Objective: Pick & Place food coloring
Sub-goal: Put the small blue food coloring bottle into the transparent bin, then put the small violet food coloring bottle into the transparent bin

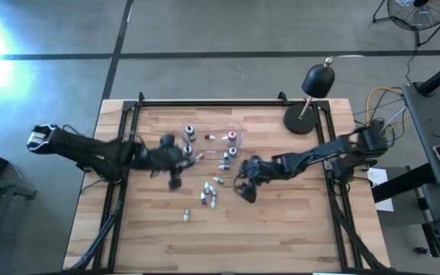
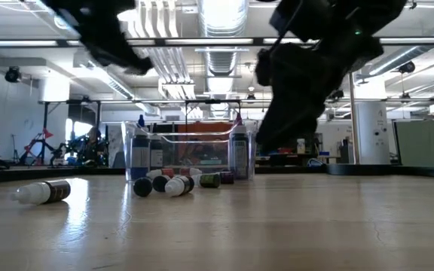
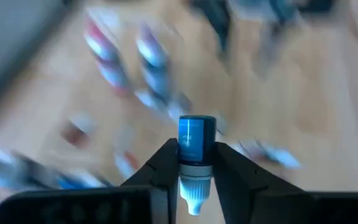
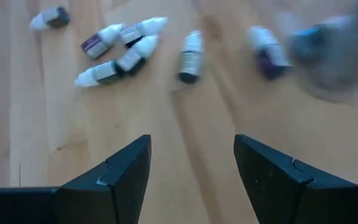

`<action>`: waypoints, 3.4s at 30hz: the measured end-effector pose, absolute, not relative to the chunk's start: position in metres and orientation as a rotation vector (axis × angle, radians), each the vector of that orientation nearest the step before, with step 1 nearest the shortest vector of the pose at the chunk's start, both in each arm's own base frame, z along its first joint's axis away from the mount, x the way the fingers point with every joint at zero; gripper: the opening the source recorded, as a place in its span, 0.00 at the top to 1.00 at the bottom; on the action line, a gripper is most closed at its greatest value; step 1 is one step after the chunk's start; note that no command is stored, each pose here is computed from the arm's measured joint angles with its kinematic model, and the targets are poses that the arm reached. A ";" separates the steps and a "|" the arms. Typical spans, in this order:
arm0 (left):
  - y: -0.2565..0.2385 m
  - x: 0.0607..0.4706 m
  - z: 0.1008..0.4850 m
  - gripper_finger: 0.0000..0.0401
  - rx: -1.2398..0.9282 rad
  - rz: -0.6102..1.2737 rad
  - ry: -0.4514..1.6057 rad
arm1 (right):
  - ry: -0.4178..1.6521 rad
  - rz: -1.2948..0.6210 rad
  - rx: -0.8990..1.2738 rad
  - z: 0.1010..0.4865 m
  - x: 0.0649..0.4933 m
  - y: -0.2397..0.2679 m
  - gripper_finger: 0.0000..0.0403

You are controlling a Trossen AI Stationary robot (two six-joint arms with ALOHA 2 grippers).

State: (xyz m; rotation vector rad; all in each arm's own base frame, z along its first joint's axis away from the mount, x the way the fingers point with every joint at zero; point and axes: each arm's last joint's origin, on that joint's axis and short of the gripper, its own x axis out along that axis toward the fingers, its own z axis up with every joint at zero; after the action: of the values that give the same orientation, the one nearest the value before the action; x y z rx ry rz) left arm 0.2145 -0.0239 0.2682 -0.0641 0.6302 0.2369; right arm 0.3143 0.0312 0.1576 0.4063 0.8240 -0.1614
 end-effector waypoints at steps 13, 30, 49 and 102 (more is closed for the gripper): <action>0.069 0.249 0.251 0.61 -0.089 0.323 0.693 | 0.823 -0.397 0.300 0.130 0.401 0.049 0.44; -0.012 0.112 0.307 0.61 -0.327 0.463 0.568 | 1.026 -0.425 0.323 0.124 0.432 0.054 0.89; -0.053 0.131 0.159 0.61 -0.836 0.298 0.539 | 0.676 -0.378 0.661 0.280 0.407 -0.069 0.53; -0.003 0.262 0.314 0.82 -0.519 0.809 0.564 | 0.648 -0.742 0.543 0.256 0.281 -0.005 0.23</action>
State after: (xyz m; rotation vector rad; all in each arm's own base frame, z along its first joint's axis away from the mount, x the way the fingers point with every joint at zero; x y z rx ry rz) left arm 0.2620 -0.0032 0.3140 -0.5186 0.5638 0.8089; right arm 0.2806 -0.0054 0.2557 0.5426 0.6482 -0.7418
